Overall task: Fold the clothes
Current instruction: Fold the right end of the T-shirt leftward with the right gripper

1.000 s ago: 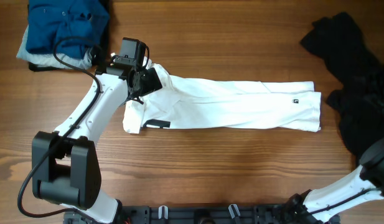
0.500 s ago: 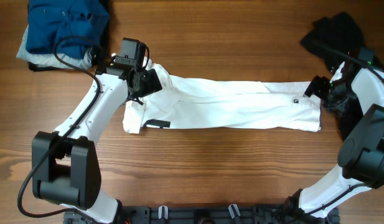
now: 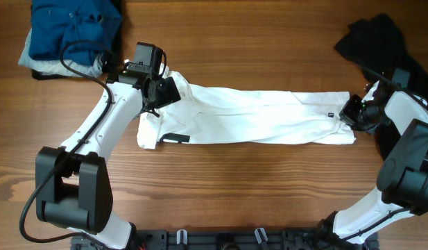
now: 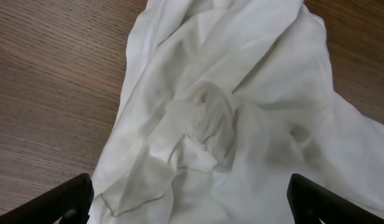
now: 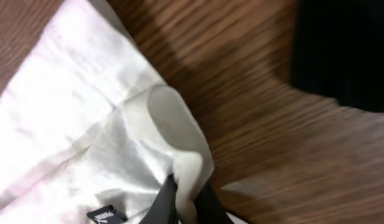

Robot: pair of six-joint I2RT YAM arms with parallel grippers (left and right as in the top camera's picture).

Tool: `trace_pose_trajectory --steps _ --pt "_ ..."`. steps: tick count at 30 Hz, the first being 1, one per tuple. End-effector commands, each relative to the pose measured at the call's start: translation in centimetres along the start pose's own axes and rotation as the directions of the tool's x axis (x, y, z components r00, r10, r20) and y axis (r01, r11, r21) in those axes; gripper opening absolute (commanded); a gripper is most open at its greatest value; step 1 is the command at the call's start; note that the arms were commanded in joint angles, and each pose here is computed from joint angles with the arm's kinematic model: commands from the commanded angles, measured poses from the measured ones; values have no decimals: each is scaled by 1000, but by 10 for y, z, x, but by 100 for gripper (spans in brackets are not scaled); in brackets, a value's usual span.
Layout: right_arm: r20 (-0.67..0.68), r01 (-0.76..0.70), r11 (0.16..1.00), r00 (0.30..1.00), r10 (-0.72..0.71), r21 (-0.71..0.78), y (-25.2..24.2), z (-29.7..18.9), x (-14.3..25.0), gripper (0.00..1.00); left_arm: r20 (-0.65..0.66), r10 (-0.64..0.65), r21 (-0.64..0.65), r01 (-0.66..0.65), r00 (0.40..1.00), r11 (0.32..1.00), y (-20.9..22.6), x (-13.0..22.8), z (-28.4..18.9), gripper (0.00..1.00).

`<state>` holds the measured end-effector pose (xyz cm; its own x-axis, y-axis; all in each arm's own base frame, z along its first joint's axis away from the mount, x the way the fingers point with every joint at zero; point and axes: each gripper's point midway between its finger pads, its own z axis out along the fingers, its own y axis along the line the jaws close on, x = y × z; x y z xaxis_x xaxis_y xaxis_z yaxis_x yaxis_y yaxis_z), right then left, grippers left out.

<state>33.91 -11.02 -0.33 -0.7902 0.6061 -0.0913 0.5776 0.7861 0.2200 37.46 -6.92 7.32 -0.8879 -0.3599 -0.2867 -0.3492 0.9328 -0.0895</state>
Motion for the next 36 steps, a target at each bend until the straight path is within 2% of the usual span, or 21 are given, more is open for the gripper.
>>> trace_pose_trajectory --steps 1,4,7,10,16,23,29,35,36 --pt "-68 -39 997 997 35 -65 9 9 11 4 33 7 -5 -6 999 1000 2 -9 -7 100" --pt "-43 -89 992 995 85 -90 7 -27 -21 4 33 7 -5 -7 999 1000 2 -9 -7 100" --pt "-6 -70 993 998 70 -95 -5 -72 -50 4 30 2 -1 -2 1000 1000 1 -8 -7 100" --pt "-19 -14 995 1000 13 -97 -1 -95 -50 5 -2 -1 51 1 1000 999 -8 -3 -7 100" --pt "-113 171 979 977 -183 -109 56 -86 -13 4 -3 0 52 0 1000 999 -8 -3 -7 100" --pt "-178 385 912 896 -406 -144 151 -70 50 4 0 -31 44 31 1000 999 2 -9 -6 100" --pt "-143 450 879 870 -471 -158 217 -44 99 4 5 -47 41 47 999 998 8 -13 -6 100" --pt "-129 506 842 837 -532 -189 252 -34 133 5 5 -47 40 47 999 998 8 -13 -6 100" --pt "-125 512 837 833 -539 -195 256 -33 137 21 5 -48 41 47 999 998 8 -13 -6 100"
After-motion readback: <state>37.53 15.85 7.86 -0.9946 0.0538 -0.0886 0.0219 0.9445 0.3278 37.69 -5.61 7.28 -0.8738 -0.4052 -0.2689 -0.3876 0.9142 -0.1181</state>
